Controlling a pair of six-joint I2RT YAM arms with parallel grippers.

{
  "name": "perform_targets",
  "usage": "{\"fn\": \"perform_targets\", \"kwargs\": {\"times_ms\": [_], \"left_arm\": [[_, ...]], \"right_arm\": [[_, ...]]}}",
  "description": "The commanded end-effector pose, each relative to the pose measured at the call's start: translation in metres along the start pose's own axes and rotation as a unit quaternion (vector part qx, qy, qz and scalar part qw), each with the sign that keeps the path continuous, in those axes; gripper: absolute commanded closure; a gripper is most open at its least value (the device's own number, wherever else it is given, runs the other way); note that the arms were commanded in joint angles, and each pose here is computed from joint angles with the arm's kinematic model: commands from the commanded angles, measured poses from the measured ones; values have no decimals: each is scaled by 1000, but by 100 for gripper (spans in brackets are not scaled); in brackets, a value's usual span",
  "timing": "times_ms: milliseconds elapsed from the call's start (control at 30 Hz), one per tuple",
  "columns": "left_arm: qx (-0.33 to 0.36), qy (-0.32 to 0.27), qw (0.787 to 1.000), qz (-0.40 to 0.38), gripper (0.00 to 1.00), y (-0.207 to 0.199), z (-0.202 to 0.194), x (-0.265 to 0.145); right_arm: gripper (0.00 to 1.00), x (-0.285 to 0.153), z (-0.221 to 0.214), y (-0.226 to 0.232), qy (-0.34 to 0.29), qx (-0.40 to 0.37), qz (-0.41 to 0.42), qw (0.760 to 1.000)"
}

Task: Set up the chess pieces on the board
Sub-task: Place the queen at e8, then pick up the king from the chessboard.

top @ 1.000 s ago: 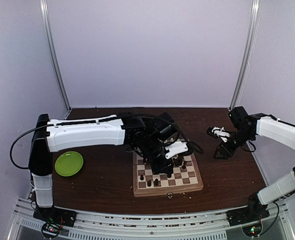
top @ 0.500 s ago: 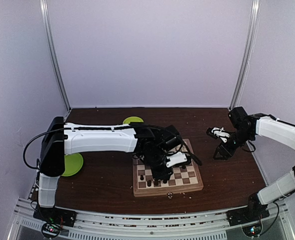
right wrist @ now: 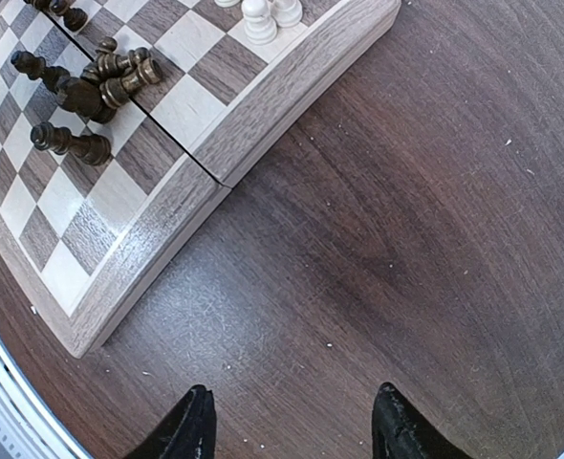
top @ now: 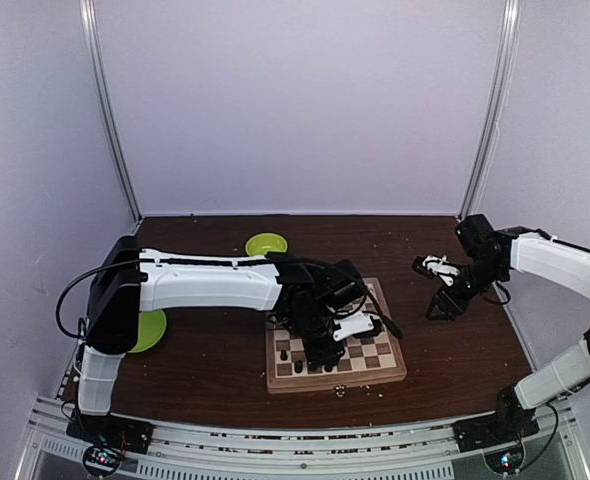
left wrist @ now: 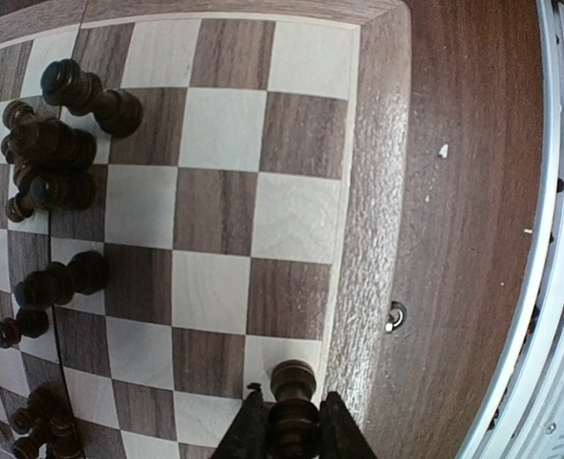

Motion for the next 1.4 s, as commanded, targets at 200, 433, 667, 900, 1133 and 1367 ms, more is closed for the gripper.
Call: {"fn": "perform_targets", "kwargs": {"times_ms": [200, 433, 667, 900, 1133, 1367], "left_arm": [[4, -13, 1000, 8, 71, 4, 6, -4], [11, -57, 997, 50, 66, 15, 26, -53], [-84, -82, 985, 130, 62, 73, 12, -98], [-185, -53, 965, 176, 63, 123, -32, -95], [-207, -29, 965, 159, 63, 133, -56, -71], [-156, -79, 979, 103, 64, 116, -28, -62]], "right_arm": [[44, 1, 2, 0, 8, -9, -6, 1000], [44, 2, 1, 0, 12, -9, -6, 1000], [42, 0, 1, 3, 9, -15, -5, 1000], [42, 0, 0, 4, 12, -17, 0, 1000], [42, 1, 0, 3, 15, -17, 0, 1000], [43, 4, -1, 3, 20, -18, -1, 1000]]}}
Point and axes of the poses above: each gripper's point midway between its finger pads, its own x axis out along the fingers, its own y axis along the line the jaws close on, z = x × y, the point moved 1 cm from there along -x, back along the fingers, and after that the axes turned 13 degrees about x, right-handed, at the moved point
